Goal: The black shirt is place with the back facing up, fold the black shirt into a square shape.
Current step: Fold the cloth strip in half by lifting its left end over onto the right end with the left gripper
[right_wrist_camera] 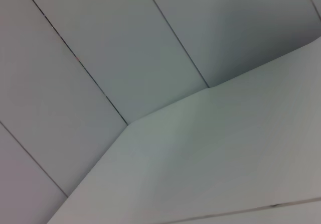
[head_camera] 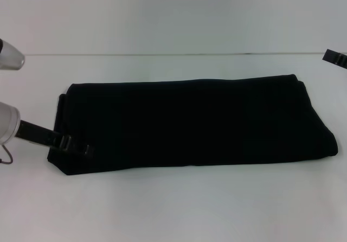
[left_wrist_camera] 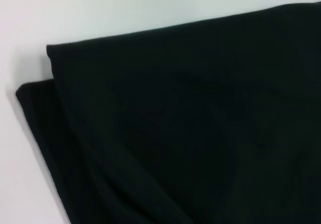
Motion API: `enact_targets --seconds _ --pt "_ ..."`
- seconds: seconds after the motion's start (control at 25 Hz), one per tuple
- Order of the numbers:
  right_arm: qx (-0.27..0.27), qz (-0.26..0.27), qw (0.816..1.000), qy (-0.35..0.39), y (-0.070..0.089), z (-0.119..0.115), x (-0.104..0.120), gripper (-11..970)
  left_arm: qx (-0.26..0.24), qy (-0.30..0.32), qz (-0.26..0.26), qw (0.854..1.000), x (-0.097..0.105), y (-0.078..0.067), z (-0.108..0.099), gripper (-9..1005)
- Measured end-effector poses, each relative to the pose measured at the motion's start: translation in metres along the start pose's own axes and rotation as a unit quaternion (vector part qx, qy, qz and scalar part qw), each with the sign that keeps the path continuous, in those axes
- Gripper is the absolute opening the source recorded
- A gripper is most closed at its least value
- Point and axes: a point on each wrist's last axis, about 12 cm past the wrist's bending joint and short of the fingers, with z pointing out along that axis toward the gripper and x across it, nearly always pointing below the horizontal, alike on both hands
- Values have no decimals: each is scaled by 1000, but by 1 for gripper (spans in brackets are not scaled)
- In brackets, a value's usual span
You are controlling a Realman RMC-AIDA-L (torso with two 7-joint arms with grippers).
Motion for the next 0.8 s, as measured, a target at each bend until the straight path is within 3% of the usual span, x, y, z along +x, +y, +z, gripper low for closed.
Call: enact_targets --seconds 0.8 --pt "-1 -1 1000 0 0 -1 -1 730 -2 12 -7 1000 6 4 -1 628"
